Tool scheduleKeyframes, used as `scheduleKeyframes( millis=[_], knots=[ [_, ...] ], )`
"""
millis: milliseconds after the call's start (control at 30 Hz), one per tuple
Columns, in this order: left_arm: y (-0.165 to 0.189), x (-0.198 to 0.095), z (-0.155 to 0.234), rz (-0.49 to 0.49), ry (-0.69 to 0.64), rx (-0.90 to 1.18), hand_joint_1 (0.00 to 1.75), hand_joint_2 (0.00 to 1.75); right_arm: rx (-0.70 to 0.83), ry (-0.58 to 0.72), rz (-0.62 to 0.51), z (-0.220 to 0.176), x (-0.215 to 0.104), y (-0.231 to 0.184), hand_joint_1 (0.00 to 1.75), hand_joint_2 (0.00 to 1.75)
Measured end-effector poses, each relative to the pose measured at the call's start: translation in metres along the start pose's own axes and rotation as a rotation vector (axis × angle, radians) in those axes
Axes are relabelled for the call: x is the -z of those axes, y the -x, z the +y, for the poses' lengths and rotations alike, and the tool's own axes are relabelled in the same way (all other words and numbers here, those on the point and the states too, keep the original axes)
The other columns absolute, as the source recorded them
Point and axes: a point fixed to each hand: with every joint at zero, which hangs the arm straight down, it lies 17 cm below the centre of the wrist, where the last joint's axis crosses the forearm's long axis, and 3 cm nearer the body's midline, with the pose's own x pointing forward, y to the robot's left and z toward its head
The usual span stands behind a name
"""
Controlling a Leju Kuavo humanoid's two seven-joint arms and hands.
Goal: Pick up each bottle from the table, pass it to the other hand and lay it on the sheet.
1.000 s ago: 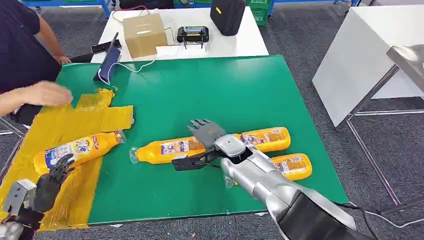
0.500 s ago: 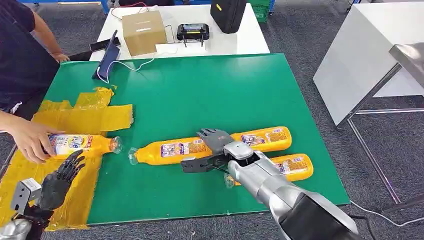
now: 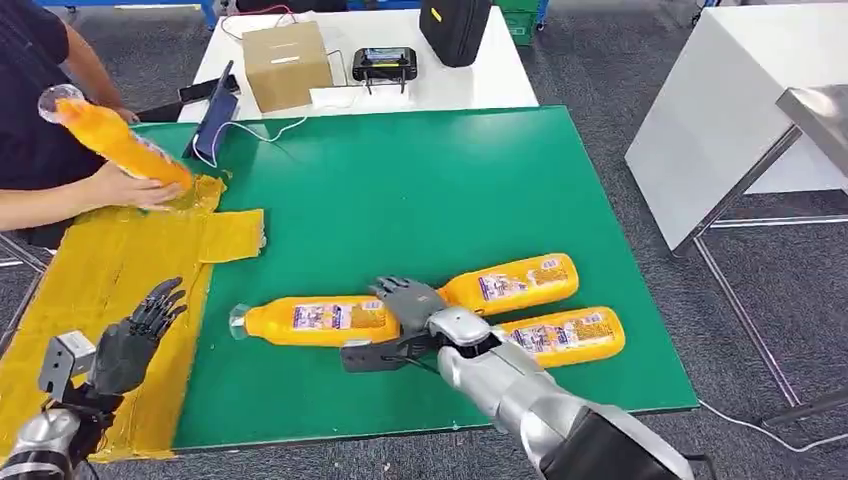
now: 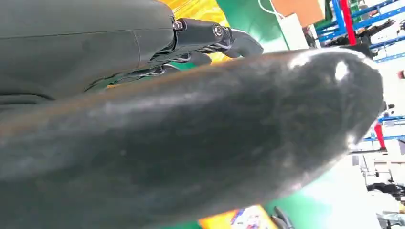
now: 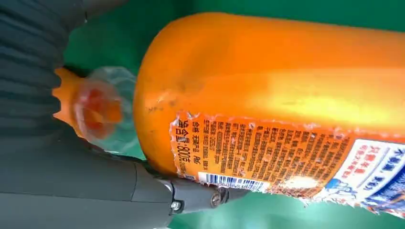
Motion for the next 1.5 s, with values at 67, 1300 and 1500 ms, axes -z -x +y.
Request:
scheduleKeyframes(
  millis=[67, 1300, 1500],
  knots=[
    [0.001, 0.000, -0.002, 0.001, 0.001, -0.005, 0.00, 0.00, 0.008, 0.016, -0.006, -0.003, 0.001, -0.006, 0.00, 1.75],
    [0.020, -0.035, -0.007, 0.046, -0.028, -0.036, 0.00, 0.00, 0.080, 0.152, -0.148, -0.033, 0.006, -0.093, 0.00, 1.75],
    [0.020, -0.037, -0.007, 0.052, -0.020, -0.031, 0.00, 0.00, 0.095, 0.108, -0.147, -0.022, 0.005, -0.100, 0.00, 1.75]
  ],
)
